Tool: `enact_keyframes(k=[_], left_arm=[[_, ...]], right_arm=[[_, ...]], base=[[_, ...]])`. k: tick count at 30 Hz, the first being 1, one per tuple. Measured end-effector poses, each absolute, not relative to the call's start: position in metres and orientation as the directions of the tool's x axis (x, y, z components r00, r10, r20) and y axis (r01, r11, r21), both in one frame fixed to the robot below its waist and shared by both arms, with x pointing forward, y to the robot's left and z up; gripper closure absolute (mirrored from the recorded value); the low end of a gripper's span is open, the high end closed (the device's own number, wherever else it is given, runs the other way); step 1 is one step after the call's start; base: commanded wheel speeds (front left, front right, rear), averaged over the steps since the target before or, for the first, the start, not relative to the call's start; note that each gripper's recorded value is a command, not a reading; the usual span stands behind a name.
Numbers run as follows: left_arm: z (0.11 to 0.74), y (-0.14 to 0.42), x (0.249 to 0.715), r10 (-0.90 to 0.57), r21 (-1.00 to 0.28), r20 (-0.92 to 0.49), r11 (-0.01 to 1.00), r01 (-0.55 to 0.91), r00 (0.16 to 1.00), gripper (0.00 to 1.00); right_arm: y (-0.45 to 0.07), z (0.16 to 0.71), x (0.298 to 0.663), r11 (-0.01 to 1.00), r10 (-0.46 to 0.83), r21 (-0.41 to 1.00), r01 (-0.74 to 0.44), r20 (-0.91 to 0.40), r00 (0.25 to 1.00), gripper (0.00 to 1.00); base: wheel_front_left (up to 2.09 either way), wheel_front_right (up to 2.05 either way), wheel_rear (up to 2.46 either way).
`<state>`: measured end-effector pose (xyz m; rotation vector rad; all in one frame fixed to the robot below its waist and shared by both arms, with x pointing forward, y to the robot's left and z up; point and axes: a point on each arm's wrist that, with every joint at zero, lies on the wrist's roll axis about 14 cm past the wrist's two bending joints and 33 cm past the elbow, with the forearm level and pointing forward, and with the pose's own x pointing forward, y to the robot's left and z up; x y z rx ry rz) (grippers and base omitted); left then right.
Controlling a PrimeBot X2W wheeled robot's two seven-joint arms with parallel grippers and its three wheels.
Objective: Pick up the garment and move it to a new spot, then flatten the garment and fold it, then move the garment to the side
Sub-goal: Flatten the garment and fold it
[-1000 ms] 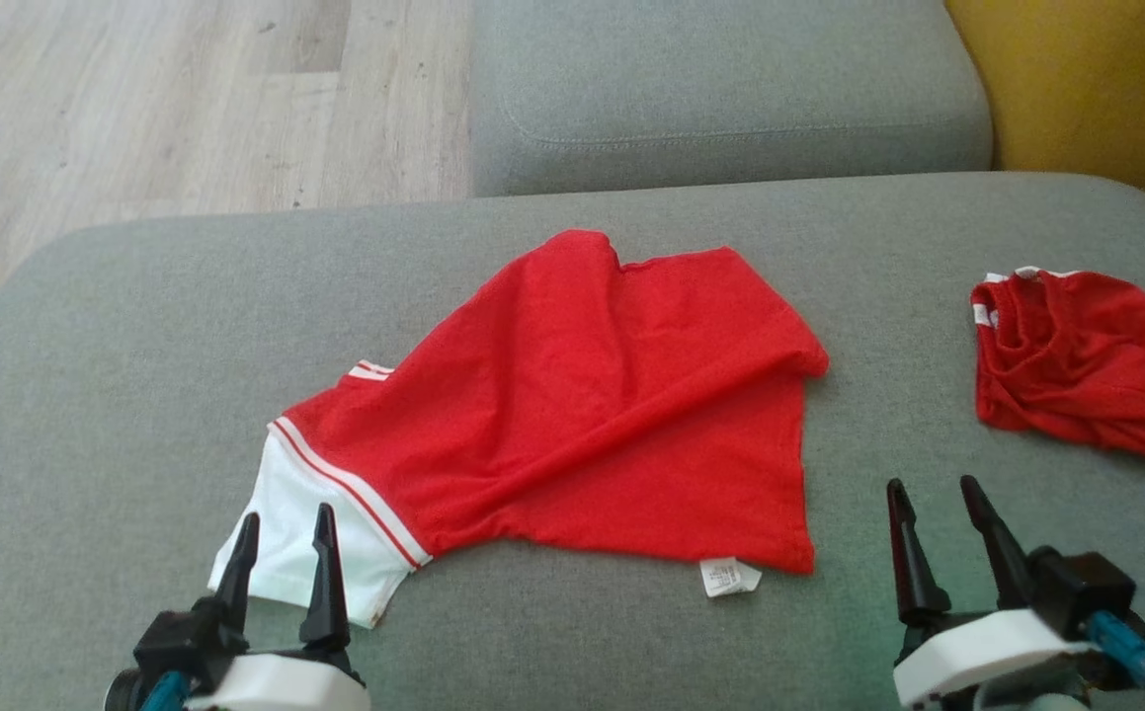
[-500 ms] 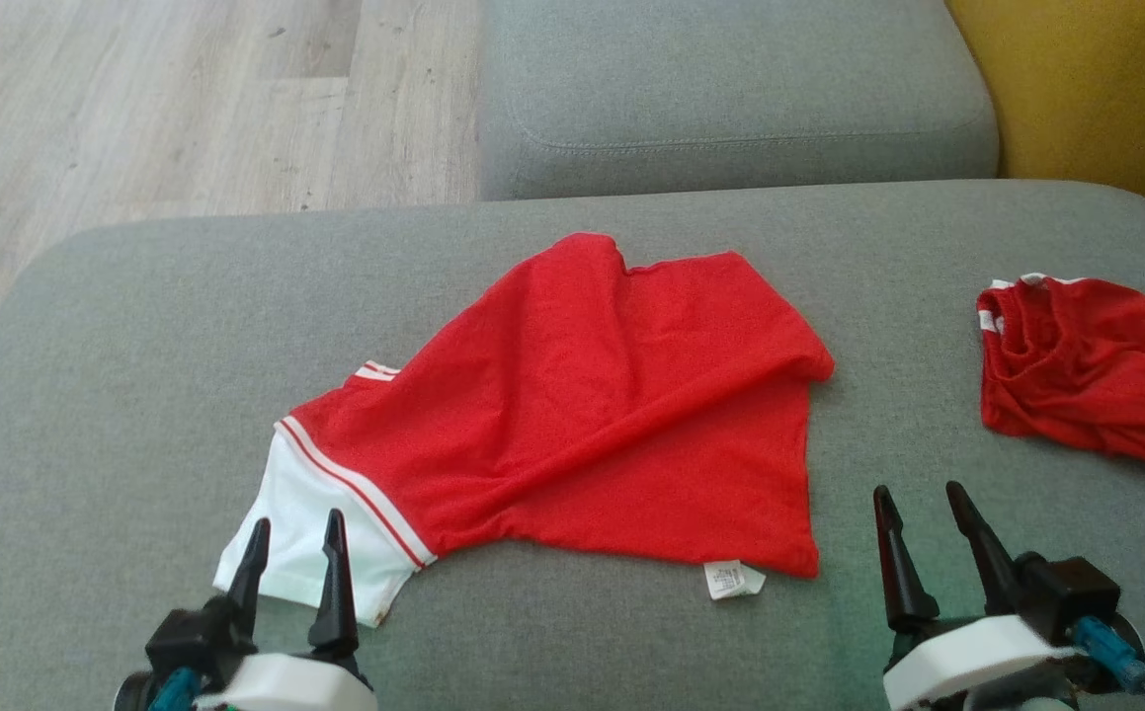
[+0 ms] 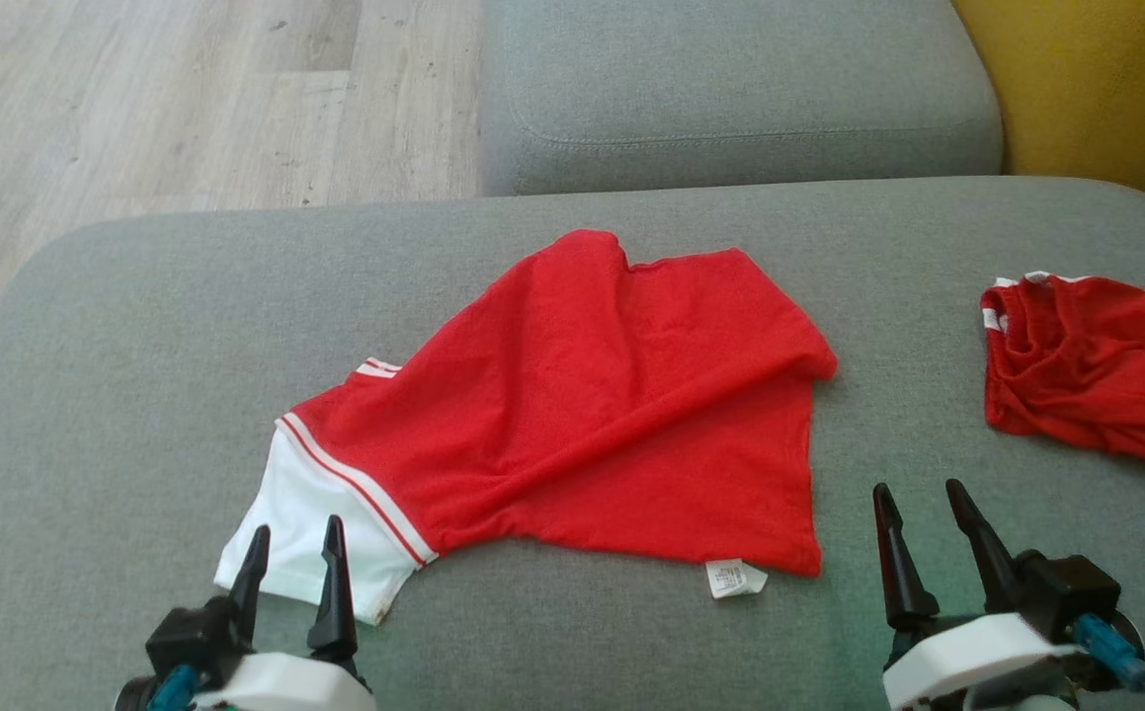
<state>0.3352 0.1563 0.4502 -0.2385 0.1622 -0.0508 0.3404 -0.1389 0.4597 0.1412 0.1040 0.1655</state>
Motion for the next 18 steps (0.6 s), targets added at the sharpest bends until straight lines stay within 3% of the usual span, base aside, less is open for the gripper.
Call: enact_keyframes(k=[6, 18], left_arm=[[0.447, 0.160, 0.334, -0.061, -0.235, -0.171, 0.972, 0.019, 0.983, 0.00], [0.426, 0.185, 0.320, 0.016, -0.227, -0.248, 0.971, -0.074, 0.969, 0.00]], right_arm=[[-0.134, 0.457, 0.342, 0.974, 0.187, 0.149, -0.171, -0.102, 0.977, 0.00], [-0.106, 0.377, 0.334, 0.959, 0.276, 0.171, -0.225, -0.400, 0.874, 0.00]], base=[[0.00, 0.00, 0.00], [0.00, 0.00, 0.00]])
